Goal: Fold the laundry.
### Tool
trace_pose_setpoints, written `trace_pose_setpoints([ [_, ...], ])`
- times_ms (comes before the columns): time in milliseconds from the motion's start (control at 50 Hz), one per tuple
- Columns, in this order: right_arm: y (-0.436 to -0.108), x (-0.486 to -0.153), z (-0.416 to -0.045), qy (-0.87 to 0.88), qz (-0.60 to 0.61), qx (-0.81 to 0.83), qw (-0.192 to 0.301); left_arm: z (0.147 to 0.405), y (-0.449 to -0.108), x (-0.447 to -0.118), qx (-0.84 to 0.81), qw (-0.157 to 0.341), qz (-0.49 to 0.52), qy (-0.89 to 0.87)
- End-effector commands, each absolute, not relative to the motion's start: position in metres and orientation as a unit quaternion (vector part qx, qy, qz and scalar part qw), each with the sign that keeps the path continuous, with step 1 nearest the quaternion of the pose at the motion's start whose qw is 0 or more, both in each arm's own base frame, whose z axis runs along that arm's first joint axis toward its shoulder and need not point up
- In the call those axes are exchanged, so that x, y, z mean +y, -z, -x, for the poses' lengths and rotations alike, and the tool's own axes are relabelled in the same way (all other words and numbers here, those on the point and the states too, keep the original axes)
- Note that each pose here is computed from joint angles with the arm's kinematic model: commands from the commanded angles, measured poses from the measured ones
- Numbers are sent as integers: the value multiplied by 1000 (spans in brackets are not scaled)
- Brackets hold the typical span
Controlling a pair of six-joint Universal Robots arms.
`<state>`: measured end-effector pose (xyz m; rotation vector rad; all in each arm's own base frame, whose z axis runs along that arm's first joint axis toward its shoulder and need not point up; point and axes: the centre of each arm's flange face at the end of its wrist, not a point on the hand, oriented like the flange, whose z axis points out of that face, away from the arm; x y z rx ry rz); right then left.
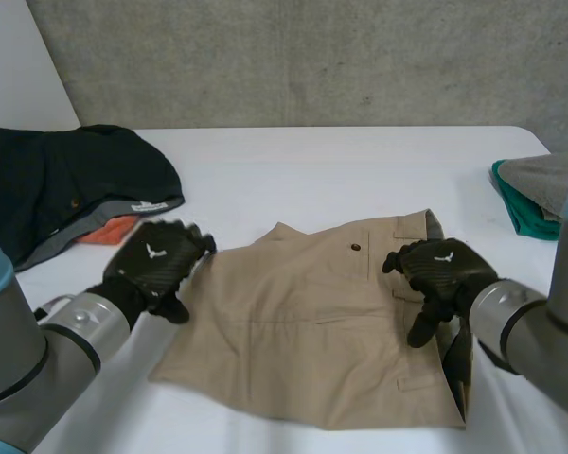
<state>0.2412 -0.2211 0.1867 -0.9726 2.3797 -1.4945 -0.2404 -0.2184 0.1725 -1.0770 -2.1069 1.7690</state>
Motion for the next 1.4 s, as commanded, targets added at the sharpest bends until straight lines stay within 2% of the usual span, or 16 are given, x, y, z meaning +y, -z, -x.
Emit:
trace_pose_setpoints([
  [20,-157,-220,-259,527,344,771,99,244,-144,-230,-711,107,389,-575],
  [220,-122,-234,-271,525,351,770,95,249,-128,-245,-704,92,394,-584],
  [360,-140,-248,-274,566,338,749,67,256,-148,-251,-674,83,386,-625],
  [440,-225,-249,-272,663,320,675,39,259,-216,-241,-605,81,369,-701],
  [460,-263,-243,-269,699,316,641,27,259,-231,-237,-589,81,363,-717],
  [480,-279,-238,-267,709,318,629,23,257,-261,-232,-558,83,348,-749],
  [580,-356,-216,-256,727,336,598,13,247,-346,-209,-476,106,296,-822],
  [640,-391,-206,-253,733,343,587,23,235,-398,-185,-435,122,268,-851],
  [760,-473,-175,-242,798,314,513,22,222,-457,-156,-393,133,235,-879],
  [840,-505,-154,-233,821,300,485,25,214,-488,-145,-374,135,206,-894],
  [940,-522,-143,-228,832,288,474,34,210,-515,-139,-356,136,190,-905],
  [1060,-521,-150,-228,829,280,482,41,219,-513,-166,-374,135,192,-897],
  [1140,-489,-187,-245,792,293,533,51,230,-494,-201,-411,135,197,-880],
  [1220,-450,-222,-262,751,309,581,58,245,-457,-246,-463,135,207,-851],
  [1320,-404,-264,-281,714,316,622,64,271,-388,-316,-530,137,224,-807],
  [1400,-364,-304,-300,711,310,628,67,288,-342,-356,-544,135,232,-795],
])
